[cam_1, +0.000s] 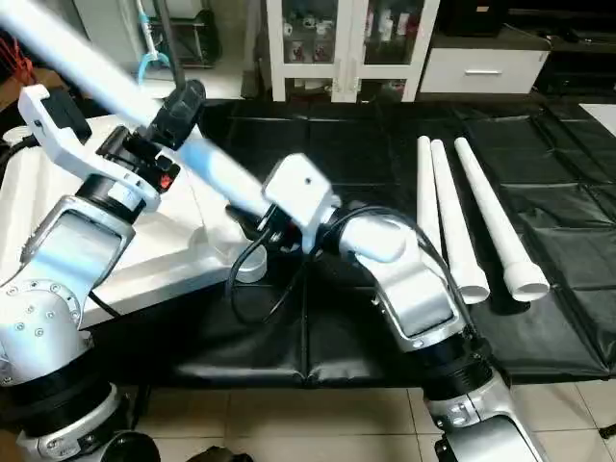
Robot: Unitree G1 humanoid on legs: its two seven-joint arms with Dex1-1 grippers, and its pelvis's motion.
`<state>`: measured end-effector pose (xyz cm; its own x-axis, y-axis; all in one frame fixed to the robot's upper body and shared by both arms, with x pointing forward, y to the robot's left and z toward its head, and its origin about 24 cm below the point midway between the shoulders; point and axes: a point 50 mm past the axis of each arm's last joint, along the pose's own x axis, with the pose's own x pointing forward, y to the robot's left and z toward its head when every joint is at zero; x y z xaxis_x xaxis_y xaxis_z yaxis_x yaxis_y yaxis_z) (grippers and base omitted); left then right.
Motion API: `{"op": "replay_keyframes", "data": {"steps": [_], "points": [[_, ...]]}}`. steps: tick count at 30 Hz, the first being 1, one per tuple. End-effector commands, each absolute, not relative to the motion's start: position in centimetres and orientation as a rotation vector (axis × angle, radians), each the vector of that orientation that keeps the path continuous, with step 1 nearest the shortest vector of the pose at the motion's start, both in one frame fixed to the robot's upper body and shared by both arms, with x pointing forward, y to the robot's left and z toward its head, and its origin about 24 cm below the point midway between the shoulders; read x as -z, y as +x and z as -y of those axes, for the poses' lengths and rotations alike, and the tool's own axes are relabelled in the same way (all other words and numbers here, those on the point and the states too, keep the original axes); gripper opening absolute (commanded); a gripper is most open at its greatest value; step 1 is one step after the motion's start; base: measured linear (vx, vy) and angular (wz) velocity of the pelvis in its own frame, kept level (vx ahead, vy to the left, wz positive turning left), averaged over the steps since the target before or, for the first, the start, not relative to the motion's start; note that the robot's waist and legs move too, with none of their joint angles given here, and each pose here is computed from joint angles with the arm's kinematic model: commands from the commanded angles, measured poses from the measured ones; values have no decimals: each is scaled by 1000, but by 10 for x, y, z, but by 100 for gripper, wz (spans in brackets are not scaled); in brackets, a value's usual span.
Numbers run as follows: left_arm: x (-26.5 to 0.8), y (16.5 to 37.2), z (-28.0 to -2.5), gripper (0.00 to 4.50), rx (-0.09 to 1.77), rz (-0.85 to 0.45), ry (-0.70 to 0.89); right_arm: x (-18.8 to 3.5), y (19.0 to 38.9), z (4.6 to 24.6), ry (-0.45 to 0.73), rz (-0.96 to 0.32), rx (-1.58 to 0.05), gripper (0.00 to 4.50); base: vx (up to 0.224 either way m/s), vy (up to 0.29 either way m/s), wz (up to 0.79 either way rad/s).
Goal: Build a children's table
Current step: Pick table leg
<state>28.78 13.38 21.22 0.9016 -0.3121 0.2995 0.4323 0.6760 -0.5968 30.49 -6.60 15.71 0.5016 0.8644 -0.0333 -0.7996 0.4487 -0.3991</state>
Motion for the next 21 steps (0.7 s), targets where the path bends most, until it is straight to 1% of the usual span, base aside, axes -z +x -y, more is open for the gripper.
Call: {"op": "replay_keyframes", "data": {"steps": [1, 4, 5, 8, 10, 11, 21], "points": [[-214, 288, -134, 450, 415, 177, -722, -167, 302, 64, -398, 239, -1050, 189, 0, 0, 0], [-215, 288, -136, 450, 411, 180, -744, -166, 301, 64, -410, 238, -1062, 189, 0, 0, 0], [-215, 288, -136, 422, 410, 180, -752, -166, 301, 64, -416, 235, -1068, 189, 0, 0, 0], [-216, 288, -137, 409, 412, 186, -769, -164, 300, 64, -431, 232, -1075, 189, 0, 0, 0], [-217, 288, -138, 379, 412, 190, -778, -164, 300, 65, -433, 232, -1070, 189, 0, 0, 0], [-217, 288, -138, 379, 410, 194, -786, -164, 301, 65, -437, 233, -1061, 189, 0, 0, 0], [-216, 287, -140, 286, 399, 183, -790, -165, 305, 67, -450, 238, -1021, 189, 0, 0, 0]]}}
